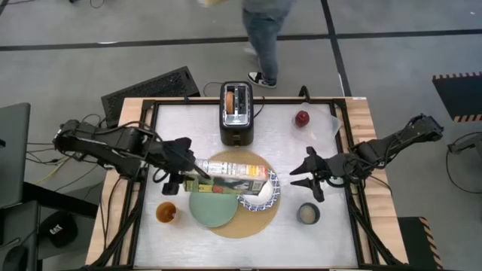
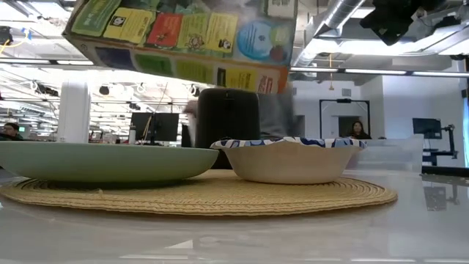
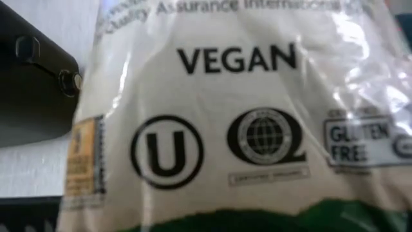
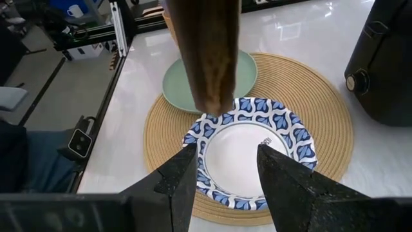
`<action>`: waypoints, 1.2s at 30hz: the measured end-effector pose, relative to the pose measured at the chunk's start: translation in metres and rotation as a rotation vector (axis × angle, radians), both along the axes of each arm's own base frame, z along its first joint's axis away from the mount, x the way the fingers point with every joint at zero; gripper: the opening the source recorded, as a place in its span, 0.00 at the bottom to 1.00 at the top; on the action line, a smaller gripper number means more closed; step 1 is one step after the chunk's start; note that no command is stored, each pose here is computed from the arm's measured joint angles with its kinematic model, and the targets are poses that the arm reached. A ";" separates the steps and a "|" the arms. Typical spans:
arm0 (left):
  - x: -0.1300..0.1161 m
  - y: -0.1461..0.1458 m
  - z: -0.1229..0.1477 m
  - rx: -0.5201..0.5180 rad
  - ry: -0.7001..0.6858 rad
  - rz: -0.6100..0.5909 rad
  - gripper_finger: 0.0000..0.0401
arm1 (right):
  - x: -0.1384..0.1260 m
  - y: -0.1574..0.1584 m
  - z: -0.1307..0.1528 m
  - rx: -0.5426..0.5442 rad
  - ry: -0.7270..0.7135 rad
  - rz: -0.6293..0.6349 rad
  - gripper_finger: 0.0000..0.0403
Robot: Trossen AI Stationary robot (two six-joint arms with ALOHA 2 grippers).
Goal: Arrange a breakfast setting
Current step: Pour the cereal from the cereal box into a bowl
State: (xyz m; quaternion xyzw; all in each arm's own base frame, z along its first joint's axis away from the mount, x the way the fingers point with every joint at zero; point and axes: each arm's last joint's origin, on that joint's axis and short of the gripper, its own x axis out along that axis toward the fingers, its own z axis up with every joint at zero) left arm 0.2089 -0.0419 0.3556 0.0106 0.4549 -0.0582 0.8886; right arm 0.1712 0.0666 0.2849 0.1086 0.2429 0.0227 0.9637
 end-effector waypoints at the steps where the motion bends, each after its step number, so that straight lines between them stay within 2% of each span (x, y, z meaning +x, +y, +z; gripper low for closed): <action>1: 0.002 0.000 0.000 0.005 0.012 0.002 0.39 | 0.000 0.000 0.000 0.000 0.000 0.000 0.46; 16: 0.025 0.006 -0.002 0.061 0.132 0.035 0.39 | 0.000 0.000 0.000 -0.003 0.001 0.001 0.46; 36: 0.024 0.009 -0.010 0.040 0.169 0.058 0.39 | -0.001 0.000 -0.002 -0.011 0.021 0.001 0.46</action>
